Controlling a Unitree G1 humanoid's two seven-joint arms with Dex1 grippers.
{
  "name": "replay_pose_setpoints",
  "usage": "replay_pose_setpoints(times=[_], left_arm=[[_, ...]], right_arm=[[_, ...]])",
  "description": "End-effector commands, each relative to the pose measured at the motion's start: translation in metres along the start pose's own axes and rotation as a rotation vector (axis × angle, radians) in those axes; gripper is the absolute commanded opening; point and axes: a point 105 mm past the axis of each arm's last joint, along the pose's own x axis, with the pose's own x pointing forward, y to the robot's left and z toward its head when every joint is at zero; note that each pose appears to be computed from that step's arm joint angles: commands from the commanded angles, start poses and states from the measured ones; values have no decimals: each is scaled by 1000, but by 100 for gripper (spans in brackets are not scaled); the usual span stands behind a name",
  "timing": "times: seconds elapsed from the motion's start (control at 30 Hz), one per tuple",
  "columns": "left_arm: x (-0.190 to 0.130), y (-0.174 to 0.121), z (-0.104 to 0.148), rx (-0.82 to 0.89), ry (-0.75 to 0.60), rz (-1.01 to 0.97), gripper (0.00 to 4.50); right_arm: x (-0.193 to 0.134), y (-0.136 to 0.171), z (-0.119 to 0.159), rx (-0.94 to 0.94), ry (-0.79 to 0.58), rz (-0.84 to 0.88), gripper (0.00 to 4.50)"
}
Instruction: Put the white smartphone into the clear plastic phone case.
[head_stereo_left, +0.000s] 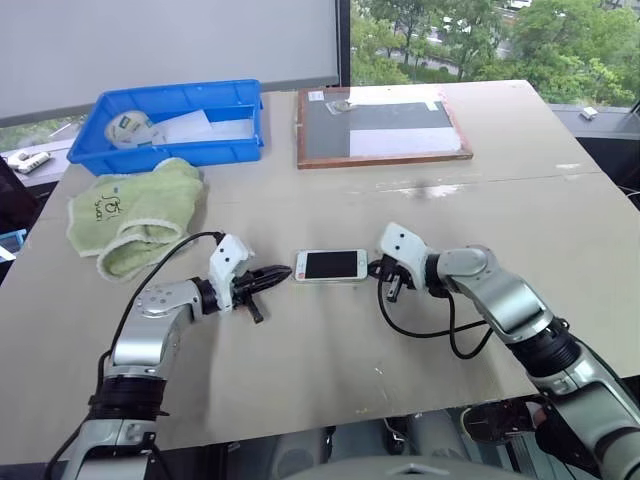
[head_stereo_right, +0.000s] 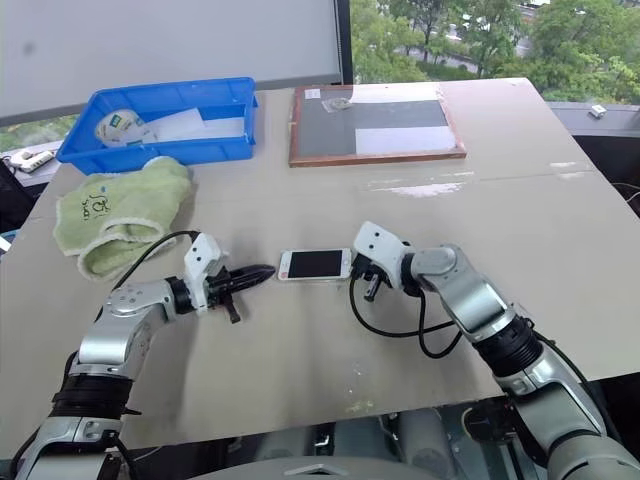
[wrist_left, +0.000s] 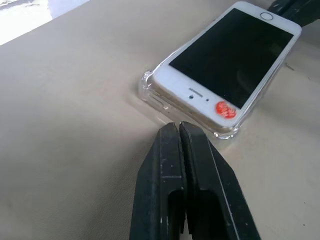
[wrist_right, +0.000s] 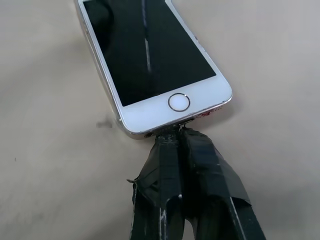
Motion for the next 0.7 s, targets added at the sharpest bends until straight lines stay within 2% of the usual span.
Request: replay_pose_setpoints(times=[0.03, 0.33, 0.53, 0.7], left_arm=[[9, -8, 1, 7, -5, -30, 7], [11, -12, 3, 6, -21, -34, 7], [13, -22, 12, 12, -55, -76, 7], [4, -14, 7, -8, -41, -27, 7]], right_arm=[[4, 7, 19, -76, -54, 59, 0], [14, 21, 28, -122, -91, 184, 0], [11, 8, 25, -203, -66, 141, 0], [-4, -5, 14, -190, -36, 87, 0]])
